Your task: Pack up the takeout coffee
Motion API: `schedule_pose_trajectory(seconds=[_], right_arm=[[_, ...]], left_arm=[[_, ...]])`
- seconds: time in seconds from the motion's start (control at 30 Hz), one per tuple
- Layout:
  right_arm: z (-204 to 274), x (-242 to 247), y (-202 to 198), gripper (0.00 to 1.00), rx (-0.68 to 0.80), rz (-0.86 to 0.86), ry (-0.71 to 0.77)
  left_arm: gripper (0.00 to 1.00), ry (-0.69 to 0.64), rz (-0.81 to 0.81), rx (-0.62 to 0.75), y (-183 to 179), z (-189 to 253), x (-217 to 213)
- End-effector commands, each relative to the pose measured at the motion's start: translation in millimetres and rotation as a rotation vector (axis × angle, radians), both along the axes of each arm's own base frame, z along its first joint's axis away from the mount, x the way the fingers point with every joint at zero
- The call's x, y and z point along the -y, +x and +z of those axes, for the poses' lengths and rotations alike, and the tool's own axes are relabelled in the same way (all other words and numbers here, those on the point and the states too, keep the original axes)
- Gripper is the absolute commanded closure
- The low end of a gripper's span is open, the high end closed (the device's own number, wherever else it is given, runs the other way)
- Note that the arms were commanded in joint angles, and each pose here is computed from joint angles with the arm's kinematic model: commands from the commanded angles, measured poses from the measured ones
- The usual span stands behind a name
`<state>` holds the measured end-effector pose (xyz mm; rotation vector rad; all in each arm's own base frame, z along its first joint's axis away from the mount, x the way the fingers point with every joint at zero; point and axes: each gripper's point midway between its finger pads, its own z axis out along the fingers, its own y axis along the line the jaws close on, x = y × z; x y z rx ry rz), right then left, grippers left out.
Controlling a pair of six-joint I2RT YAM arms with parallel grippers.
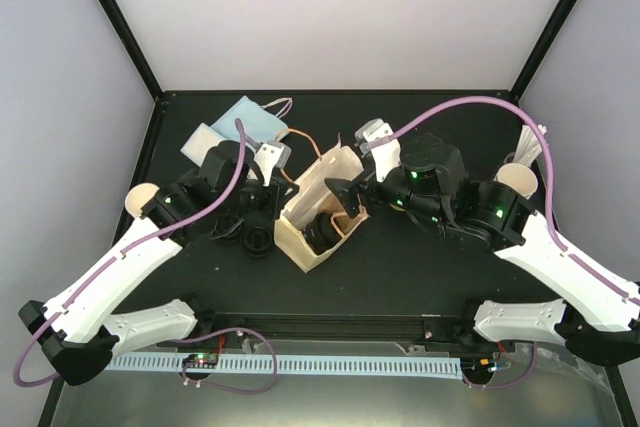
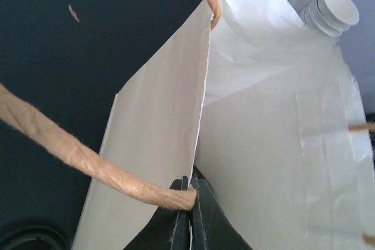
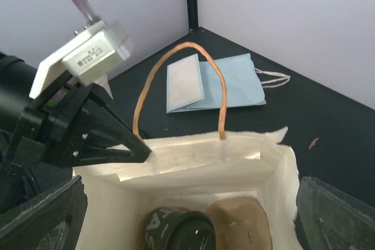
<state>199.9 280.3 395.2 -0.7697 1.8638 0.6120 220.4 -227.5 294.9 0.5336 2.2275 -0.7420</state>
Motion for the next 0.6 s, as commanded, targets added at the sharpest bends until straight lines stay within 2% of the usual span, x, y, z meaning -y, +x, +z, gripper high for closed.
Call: schedule_pose_trajectory(seconds=[0.0,0.23,0.37,0.57], right_arm=[[-9,14,5,0.00,-0.061,-0.078,-0.024],[-15,39,17,0.00,-0.104,-0.218,-0.044],[-14,54,21,0.00,-0.107,-0.294,-0.049],[-13,74,26,0.00,-0.087,-0.387,-0.050]], left_arm=[[0.99,-0.127,0.140,-0.122,0,9,-2],[0.98,-0.219,0.244,-0.258,0,-6,0],[0.99,-0.341,0.292,-0.313,0,-10,4],[0.99,-0.476,0.420,-0.323,7,-13,-8]])
